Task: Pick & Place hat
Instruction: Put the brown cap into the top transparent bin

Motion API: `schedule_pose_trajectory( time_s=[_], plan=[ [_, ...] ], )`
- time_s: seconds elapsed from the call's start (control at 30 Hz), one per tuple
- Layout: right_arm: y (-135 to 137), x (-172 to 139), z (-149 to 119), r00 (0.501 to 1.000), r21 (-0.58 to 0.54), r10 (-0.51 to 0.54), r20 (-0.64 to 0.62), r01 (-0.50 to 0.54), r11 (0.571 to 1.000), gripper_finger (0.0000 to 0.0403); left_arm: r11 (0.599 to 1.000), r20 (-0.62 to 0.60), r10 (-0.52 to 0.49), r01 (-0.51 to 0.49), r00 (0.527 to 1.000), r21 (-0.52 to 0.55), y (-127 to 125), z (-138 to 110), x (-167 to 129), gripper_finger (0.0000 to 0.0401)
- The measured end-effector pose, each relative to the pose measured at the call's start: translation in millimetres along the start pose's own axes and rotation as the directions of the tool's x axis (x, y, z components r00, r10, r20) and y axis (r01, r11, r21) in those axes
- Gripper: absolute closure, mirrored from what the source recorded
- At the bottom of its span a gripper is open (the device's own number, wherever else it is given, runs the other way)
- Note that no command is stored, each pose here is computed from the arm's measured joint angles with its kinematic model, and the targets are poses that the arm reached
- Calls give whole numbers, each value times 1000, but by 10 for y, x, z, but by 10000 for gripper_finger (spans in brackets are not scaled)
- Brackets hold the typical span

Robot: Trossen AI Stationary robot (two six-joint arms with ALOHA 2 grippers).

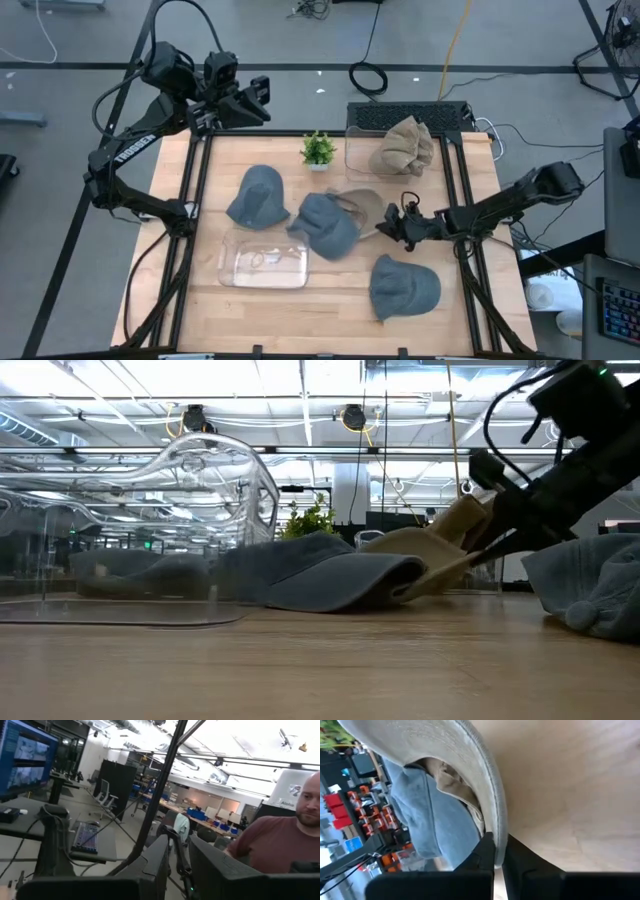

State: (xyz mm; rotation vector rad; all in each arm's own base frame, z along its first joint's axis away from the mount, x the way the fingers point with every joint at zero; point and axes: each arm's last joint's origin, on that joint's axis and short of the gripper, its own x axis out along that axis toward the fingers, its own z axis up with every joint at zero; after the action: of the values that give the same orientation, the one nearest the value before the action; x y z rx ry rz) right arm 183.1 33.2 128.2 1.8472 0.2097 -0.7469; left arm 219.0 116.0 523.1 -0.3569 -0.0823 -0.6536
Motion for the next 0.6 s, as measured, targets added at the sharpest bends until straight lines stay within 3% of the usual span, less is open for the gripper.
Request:
schedule_pose_trajectory(
  time_s=[0.37,0.6],
  plan=[
    [95,-341,109,989,-129,44,143,-26,991,402,1000,-4,-4,4,1000,4,-2,-1,0,316],
    [290,-514,68,990,-271,66,124,-30,962,402,1000,1,1,-1,1000,7,0,1,0,316]
  ],
)
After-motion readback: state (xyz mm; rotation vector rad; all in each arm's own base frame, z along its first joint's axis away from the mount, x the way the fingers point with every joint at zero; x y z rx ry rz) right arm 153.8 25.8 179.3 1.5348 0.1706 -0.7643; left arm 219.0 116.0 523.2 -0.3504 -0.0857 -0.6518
